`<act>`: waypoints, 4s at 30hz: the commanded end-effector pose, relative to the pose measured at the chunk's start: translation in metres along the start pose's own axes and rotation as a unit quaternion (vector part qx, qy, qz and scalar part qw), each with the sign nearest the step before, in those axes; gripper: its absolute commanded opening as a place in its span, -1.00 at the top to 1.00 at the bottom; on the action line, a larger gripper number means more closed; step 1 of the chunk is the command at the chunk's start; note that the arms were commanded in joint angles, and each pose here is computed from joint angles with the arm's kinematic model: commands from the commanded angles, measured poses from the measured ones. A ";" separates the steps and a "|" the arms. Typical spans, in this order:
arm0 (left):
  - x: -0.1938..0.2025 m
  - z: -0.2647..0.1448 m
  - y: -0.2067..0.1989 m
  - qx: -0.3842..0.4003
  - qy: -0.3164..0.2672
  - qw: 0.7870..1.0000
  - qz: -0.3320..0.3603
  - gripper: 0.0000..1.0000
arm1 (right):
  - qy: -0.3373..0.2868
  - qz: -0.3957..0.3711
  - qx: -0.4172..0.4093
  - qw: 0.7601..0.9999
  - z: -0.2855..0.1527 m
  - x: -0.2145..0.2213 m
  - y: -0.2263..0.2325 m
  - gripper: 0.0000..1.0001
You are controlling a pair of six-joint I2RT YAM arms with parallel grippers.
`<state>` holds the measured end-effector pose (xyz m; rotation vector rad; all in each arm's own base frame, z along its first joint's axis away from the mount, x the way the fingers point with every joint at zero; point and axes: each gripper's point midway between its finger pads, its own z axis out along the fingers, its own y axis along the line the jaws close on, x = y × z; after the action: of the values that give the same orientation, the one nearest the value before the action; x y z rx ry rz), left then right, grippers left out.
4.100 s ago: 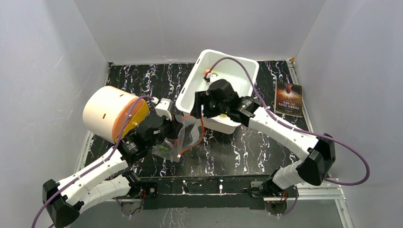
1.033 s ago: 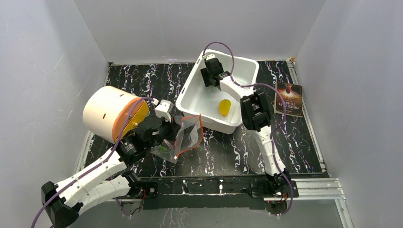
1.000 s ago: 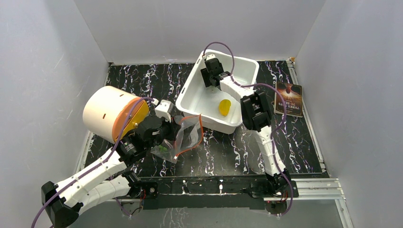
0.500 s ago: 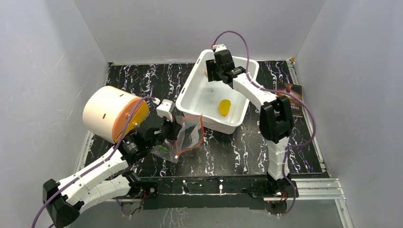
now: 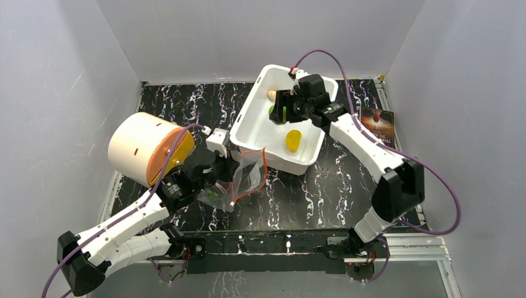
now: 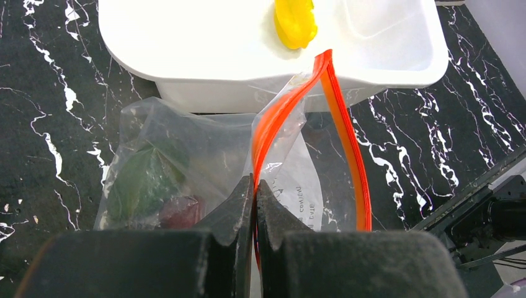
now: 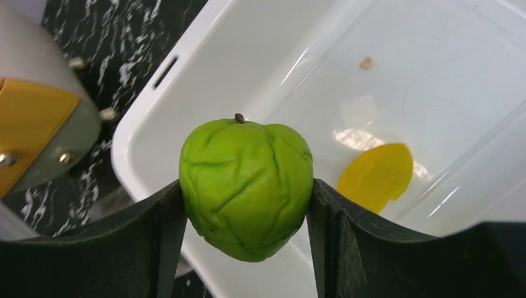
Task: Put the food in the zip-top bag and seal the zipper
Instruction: Pick up the fake fruit from the bin, then place the fake fruit in the zipper food storage bag, then pick up the fake vegetable from the bin.
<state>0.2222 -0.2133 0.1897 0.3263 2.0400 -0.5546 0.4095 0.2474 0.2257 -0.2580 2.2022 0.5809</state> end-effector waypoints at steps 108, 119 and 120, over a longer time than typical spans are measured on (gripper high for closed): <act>-0.020 -0.011 -0.005 0.013 -0.028 0.999 0.009 1.00 | -0.122 -0.080 0.197 0.969 0.147 -0.052 -0.064 -0.22; -0.021 -0.010 -0.005 0.010 -0.029 1.000 0.003 1.00 | -0.172 -0.062 0.181 0.966 0.178 -0.080 -0.083 -0.21; -0.021 -0.010 -0.005 0.010 -0.028 1.000 0.003 1.00 | -0.175 -0.060 0.181 0.966 0.181 -0.080 -0.085 -0.21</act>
<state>0.2203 -0.2129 0.2034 0.3417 2.0023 -0.5734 0.5861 0.2573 0.1196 -0.1410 2.0358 0.0708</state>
